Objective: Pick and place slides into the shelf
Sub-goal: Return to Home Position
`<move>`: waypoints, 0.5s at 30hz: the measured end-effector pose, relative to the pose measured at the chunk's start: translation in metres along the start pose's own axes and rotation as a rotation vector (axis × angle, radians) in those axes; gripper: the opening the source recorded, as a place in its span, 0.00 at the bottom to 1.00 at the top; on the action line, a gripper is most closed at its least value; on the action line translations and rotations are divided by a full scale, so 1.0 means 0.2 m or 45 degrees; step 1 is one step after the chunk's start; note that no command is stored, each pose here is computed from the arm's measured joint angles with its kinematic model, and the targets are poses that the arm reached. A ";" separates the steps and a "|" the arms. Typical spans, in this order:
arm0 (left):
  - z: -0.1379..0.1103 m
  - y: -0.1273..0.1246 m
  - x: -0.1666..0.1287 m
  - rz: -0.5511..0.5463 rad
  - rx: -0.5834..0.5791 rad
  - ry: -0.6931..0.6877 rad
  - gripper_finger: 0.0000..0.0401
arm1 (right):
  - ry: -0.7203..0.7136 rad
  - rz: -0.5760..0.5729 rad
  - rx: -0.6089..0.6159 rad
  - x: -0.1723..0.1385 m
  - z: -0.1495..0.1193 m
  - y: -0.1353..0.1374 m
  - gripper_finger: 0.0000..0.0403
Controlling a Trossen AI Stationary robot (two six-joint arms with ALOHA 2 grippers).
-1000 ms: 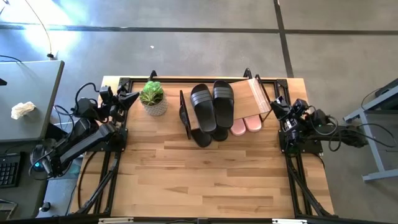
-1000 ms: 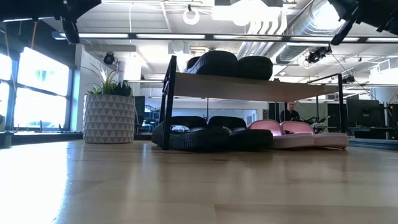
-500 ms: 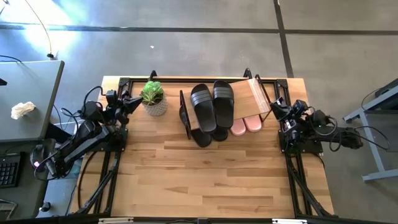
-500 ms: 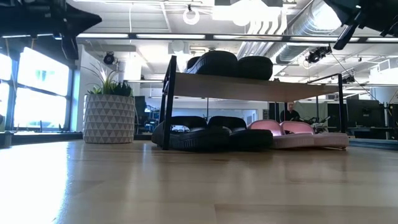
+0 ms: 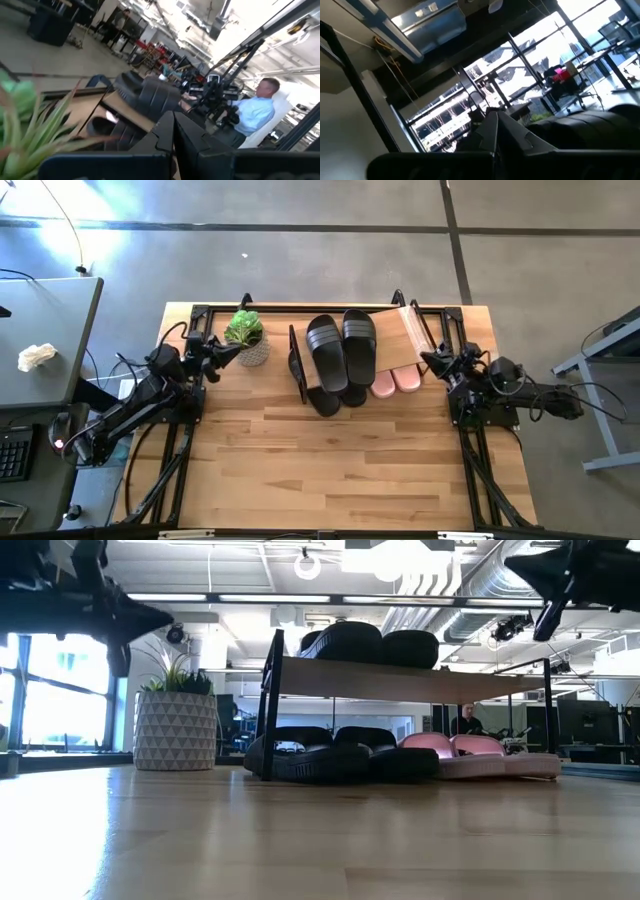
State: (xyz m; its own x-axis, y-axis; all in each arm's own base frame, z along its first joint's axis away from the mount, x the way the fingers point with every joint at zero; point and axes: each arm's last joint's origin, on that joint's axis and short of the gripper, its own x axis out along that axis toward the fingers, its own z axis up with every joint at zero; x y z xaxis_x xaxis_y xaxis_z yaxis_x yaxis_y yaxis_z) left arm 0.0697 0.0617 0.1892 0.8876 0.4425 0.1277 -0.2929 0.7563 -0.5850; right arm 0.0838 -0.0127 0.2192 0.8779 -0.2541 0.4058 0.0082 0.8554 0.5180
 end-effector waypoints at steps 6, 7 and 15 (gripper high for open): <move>-0.06 0.05 0.01 0.043 0.052 0.057 0.00 | 0.184 -0.082 -0.022 -0.01 -0.07 -0.04 0.00; -0.07 0.06 0.01 0.052 0.076 0.068 0.00 | 0.201 -0.091 -0.043 -0.01 -0.07 -0.04 0.00; -0.06 0.07 0.00 0.139 0.332 0.037 0.00 | 0.307 -0.100 -0.610 -0.02 -0.10 -0.06 0.00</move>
State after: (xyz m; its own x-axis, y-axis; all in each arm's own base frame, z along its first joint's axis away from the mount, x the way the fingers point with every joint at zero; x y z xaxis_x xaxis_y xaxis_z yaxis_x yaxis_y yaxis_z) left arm 0.0710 0.0663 0.1708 0.8545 0.5171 0.0496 -0.4657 0.8048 -0.3680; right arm 0.0910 -0.0134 0.1958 0.9503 -0.2632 0.1664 0.2462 0.9623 0.1157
